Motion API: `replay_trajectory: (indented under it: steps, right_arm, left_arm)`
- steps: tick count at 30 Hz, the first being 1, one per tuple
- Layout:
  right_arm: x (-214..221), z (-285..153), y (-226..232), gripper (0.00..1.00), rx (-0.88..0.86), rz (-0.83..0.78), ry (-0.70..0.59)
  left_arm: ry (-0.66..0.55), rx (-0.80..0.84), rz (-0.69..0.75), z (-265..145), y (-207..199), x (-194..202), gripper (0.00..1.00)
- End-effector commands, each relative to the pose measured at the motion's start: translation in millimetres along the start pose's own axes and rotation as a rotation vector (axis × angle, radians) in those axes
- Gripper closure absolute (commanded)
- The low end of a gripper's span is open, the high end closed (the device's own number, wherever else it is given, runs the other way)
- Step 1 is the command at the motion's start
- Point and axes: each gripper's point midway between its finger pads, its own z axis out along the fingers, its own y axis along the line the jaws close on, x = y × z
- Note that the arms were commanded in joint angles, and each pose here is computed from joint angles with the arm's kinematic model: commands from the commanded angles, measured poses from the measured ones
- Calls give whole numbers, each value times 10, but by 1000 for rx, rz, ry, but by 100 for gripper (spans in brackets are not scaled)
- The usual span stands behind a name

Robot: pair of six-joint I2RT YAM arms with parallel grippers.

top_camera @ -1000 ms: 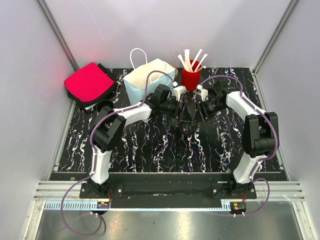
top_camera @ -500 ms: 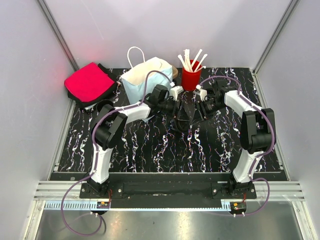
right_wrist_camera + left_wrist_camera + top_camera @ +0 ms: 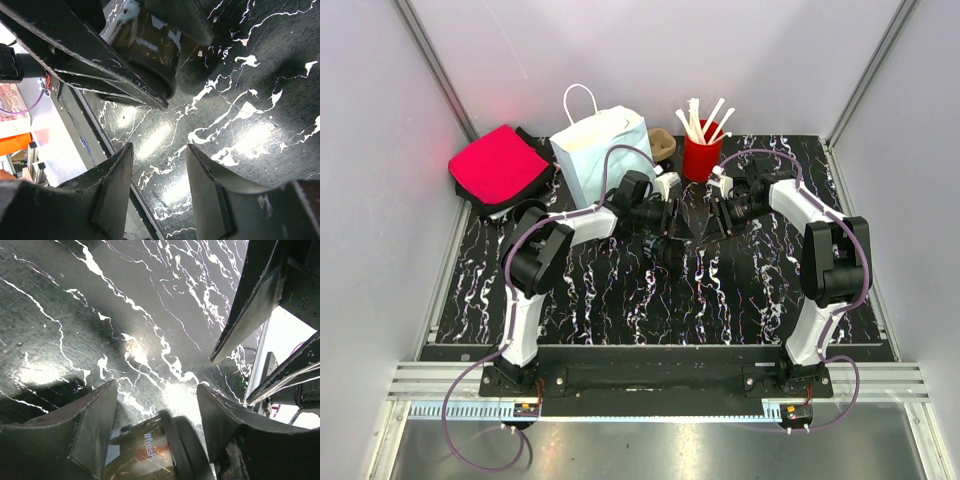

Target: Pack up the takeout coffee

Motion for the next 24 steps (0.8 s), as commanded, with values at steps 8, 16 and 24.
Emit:
replay_trajectory:
  steps: [8,16,24]
  right_arm:
    - [-18,-55,134,46,-9,-89,-13]
    - [57,-76,58,42,49,-165,7]
    - [189,-78,-52,41,90,-171,36]
  left_arm:
    - [-35,62,22,-11,-93,-65,35]
    - [-68,73,106,-144,-335,-334,30]
    - [-75,91,210,-256,-707,-520,24]
